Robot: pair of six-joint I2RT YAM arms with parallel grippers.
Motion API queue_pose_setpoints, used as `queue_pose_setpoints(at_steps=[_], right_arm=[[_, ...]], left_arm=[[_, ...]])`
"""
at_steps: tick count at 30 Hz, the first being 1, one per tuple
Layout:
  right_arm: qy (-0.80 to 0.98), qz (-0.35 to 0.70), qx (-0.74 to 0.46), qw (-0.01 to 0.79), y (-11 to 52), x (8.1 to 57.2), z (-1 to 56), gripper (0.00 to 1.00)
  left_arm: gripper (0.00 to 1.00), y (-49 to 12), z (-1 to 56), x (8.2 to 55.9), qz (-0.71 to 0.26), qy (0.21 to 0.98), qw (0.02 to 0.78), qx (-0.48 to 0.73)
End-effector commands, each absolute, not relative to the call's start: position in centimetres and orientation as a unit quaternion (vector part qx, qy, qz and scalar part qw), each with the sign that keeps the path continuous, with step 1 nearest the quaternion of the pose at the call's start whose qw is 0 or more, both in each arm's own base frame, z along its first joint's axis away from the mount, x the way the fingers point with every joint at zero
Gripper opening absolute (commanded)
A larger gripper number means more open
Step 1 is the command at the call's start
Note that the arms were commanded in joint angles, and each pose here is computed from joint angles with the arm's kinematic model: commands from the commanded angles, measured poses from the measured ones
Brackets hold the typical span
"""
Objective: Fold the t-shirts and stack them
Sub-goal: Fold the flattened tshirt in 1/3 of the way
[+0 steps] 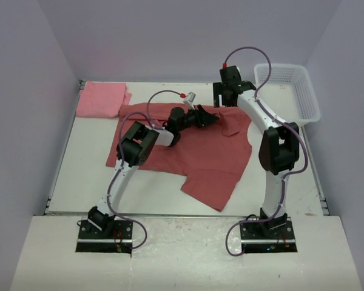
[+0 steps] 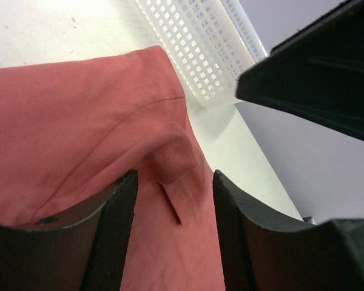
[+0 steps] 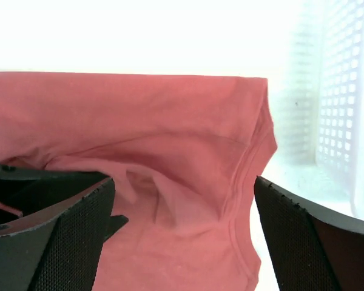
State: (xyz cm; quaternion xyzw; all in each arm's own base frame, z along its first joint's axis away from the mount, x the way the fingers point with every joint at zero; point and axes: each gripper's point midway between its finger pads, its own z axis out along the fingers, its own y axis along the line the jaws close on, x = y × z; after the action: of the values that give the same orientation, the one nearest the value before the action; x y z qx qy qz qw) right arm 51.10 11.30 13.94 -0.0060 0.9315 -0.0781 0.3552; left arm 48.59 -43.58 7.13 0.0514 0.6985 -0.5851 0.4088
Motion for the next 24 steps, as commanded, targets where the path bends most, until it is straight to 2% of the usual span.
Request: queue_pose_setpoints(at_steps=[1, 5, 11, 14, 16, 18, 20, 24], right_arm=[[0.887, -0.059, 0.033, 0.457, 10.4, 50.9, 22.4, 0.97], [0.890, -0.072, 0.035, 0.449, 9.8, 47.3, 23.5, 0.97], [0.876, -0.060, 0.037, 0.477, 9.9, 41.9, 26.0, 0.97], [0.869, 0.005, 0.035, 0.493, 11.6, 39.6, 27.6, 0.97], [0.843, 0.050, 0.028, 0.535, 12.4, 37.8, 30.9, 0.97], [0.827, 0.078, 0.023, 0.556, 12.5, 35.9, 32.7, 0.96], [0.819, 0.086, 0.028, 0.566, 12.3, 34.9, 33.7, 0.96], [0.803, 0.077, 0.041, 0.590, 10.7, 33.2, 35.9, 0.96]], left_arm=[[0.55, -44.6, 13.0, 48.7, -0.574, 0.673, 0.447, 0.131], [0.60, -43.5, 12.7, 47.9, -0.554, 0.687, 0.453, 0.126], [0.59, -42.3, 11.9, 48.5, -0.505, 0.718, 0.467, 0.107], [0.54, -42.5, 10.5, 48.7, -0.476, 0.738, 0.463, 0.118], [0.48, -42.8, 10.7, 47.8, -0.466, 0.743, 0.461, 0.134], [0.48, -43.3, 11.3, 46.7, -0.404, 0.752, 0.492, 0.171], [0.47, -42.7, 9.0, 45.3, -0.298, 0.783, 0.508, 0.202], [0.42, -39.8, 7.4, 44.5, -0.168, 0.801, 0.538, 0.202]])
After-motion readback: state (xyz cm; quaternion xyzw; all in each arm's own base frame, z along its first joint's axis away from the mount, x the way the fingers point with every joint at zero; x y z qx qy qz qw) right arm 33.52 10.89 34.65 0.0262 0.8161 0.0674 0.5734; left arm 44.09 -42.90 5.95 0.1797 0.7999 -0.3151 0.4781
